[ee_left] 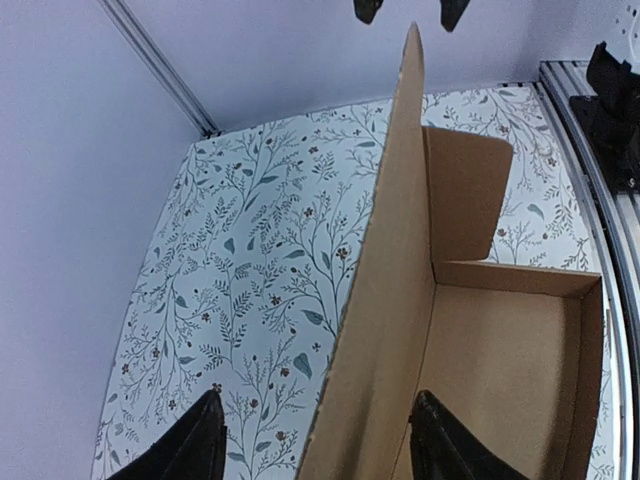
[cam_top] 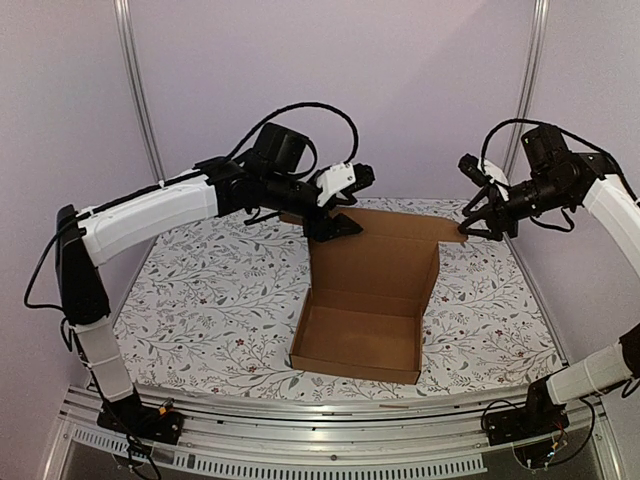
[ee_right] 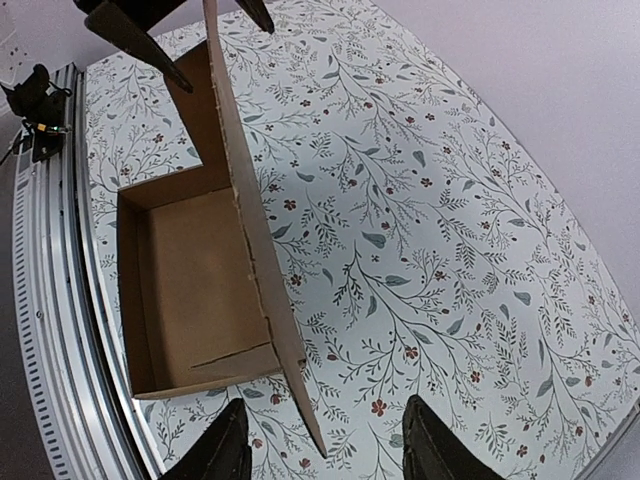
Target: Fold the paper box
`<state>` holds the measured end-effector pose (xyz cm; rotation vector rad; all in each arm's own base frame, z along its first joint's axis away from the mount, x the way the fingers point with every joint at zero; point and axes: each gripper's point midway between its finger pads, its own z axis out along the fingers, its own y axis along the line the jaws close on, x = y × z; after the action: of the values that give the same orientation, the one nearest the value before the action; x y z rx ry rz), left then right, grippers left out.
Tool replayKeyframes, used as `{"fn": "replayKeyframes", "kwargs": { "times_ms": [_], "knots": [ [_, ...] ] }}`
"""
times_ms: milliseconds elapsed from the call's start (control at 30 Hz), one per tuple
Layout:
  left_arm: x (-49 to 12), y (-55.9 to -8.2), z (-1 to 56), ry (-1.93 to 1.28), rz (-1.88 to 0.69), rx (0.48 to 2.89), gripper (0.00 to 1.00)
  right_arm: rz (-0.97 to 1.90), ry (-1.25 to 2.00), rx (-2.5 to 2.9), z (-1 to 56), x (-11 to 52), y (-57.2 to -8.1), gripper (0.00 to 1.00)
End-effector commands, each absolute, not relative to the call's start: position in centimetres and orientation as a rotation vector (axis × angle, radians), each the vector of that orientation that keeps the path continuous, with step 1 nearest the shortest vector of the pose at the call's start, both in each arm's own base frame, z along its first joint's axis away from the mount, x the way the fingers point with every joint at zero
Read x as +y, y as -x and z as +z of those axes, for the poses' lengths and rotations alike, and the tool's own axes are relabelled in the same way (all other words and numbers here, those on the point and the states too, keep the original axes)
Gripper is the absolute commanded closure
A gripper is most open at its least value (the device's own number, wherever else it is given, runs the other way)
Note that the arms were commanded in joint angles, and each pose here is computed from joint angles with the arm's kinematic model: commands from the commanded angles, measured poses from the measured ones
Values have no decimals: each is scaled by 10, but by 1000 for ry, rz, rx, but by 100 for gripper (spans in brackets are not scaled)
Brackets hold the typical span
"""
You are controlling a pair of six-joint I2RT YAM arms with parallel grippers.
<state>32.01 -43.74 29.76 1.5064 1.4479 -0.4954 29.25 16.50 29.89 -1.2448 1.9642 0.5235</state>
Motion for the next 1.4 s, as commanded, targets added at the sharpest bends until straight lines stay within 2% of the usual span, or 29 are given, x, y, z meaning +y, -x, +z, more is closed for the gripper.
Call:
{"fn": "replayKeyframes", "kwargs": {
  "times_ms": [0,100,167,300,400,533,667,833,1000,1133,1367],
  "knots": [
    [-446,-298,292,-1615,-546,1430,42,529,1242,2012,289,161,-285,55],
    [-450,-293,290,-1623,-563,1430,54,541,1210,2032,285,162,-292,72],
    [-452,-291,290,-1624,-567,1430,65,544,1182,2032,284,164,-297,83],
    [-453,-290,291,-1609,-576,1445,91,524,1106,2036,286,172,-301,91],
    [-454,-293,290,-1588,-576,1464,100,524,1054,2055,288,180,-297,93],
    [-453,-298,288,-1556,-554,1487,100,615,998,2108,289,184,-279,91],
    [-451,-290,290,-1581,-577,1450,100,676,1033,2138,300,179,-251,72],
    [-450,-275,289,-1648,-620,1374,100,599,1064,2028,348,140,-260,58],
    [-450,-267,295,-1657,-663,1348,100,430,1207,2018,328,119,-290,55],
    [-450,-267,300,-1632,-668,1335,97,509,1279,1998,307,129,-298,52],
    [-450,-268,310,-1605,-677,1325,92,577,1416,1914,298,157,-280,50]
  ]
}}
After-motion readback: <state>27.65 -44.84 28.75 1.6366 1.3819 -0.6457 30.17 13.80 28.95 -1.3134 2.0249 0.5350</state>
